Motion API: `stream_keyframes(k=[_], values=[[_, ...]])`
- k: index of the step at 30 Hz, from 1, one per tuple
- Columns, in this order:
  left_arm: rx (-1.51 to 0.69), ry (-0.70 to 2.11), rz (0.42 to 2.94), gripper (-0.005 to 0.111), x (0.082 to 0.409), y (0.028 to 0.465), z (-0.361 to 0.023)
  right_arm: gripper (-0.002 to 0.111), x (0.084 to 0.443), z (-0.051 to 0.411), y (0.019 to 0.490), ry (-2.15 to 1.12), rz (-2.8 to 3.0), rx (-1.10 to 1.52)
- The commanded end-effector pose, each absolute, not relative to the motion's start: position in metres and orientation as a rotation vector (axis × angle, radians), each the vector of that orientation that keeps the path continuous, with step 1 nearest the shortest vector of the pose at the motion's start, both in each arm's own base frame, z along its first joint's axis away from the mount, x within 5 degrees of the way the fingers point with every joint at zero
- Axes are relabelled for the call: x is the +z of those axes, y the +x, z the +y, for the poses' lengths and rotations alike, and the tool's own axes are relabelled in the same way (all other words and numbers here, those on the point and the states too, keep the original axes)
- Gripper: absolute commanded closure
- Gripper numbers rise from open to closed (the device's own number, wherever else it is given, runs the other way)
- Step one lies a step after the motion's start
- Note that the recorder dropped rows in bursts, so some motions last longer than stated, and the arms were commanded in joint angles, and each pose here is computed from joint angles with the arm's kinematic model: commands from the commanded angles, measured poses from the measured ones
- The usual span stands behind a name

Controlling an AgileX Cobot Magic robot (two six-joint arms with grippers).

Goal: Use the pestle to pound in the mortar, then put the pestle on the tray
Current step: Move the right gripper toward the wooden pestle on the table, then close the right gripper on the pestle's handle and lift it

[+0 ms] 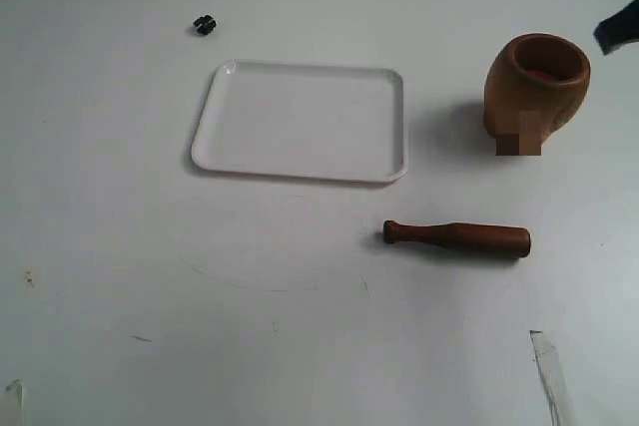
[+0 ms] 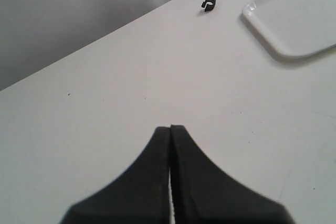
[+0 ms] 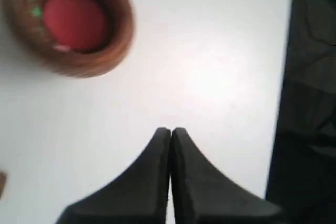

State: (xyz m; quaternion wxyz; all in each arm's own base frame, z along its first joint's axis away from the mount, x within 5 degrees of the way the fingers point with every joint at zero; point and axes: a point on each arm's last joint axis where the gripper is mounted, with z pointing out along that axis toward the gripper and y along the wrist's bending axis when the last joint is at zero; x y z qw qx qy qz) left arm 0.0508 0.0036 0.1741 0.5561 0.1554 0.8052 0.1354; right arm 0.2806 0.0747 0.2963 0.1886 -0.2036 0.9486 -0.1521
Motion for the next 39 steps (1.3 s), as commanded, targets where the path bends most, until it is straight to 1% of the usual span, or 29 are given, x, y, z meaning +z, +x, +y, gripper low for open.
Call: stream_keyframes(k=[1, 4, 7, 9, 11, 14, 15, 17, 18, 19, 22, 23, 24, 29, 35, 39], values=[[0.302, 0.361, 1.897, 0.107, 0.174, 0.051, 0.003, 0.108, 0.303, 0.123, 0.27, -1.113, 2.645, -0.015], [0.302, 0.361, 1.897, 0.107, 0.174, 0.051, 0.003, 0.108, 0.303, 0.158, 0.245, -1.61, 2.413, 0.289], [0.302, 0.361, 1.897, 0.107, 0.174, 0.051, 0.003, 0.108, 0.301, 0.18, 0.228, -1.84, 2.222, 0.389], [0.302, 0.361, 1.897, 0.107, 0.174, 0.051, 0.003, 0.108, 0.296, 0.189, 0.225, -1.91, 2.13, 0.313], [0.302, 0.361, 1.897, 0.107, 0.174, 0.051, 0.003, 0.108, 0.291, 0.194, 0.224, -1.879, 2.126, 0.229], [0.302, 0.361, 1.897, 0.107, 0.174, 0.051, 0.003, 0.107, 0.277, 0.196, 0.222, -1.842, 2.152, 0.21], [0.302, 0.361, 1.897, 0.107, 0.174, 0.051, 0.003, 0.104, 0.272, 0.195, 0.22, -1.856, 2.151, 0.212], [0.302, 0.361, 1.897, 0.107, 0.174, 0.051, 0.003, 0.094, 0.261, 0.192, 0.215, -1.905, 2.158, 0.231], [0.302, 0.361, 1.897, 0.107, 0.174, 0.051, 0.003, 0.085, 0.257, 0.191, 0.213, -1.922, 2.165, 0.236], [0.302, 0.361, 1.897, 0.107, 0.174, 0.051, 0.003, 0.075, 0.25, 0.188, 0.21, -1.94, 2.175, 0.243], [0.302, 0.361, 1.897, 0.107, 0.174, 0.051, 0.003, 0.037, 0.234, 0.185, 0.206, -1.927, 2.18, 0.231], [0.302, 0.361, 1.897, 0.107, 0.174, 0.051, 0.003, 0.031, 0.231, 0.185, 0.206, -1.909, 2.178, 0.226], [0.302, 0.361, 1.897, 0.107, 0.174, 0.051, 0.003, 0.027, 0.228, 0.185, 0.207, -1.887, 2.175, 0.219], [0.302, 0.361, 1.897, 0.107, 0.174, 0.051, 0.003, 0.032, 0.215, 0.183, 0.207, -1.892, 2.106, 0.183], [0.302, 0.361, 1.897, 0.107, 0.174, 0.051, 0.003, 0.033, 0.213, 0.182, 0.207, -1.939, 2.041, 0.16], [0.302, 0.361, 1.897, 0.107, 0.174, 0.051, 0.003, 0.033, 0.208, 0.187, 0.209, -1.853, 2.107, 0.219]])
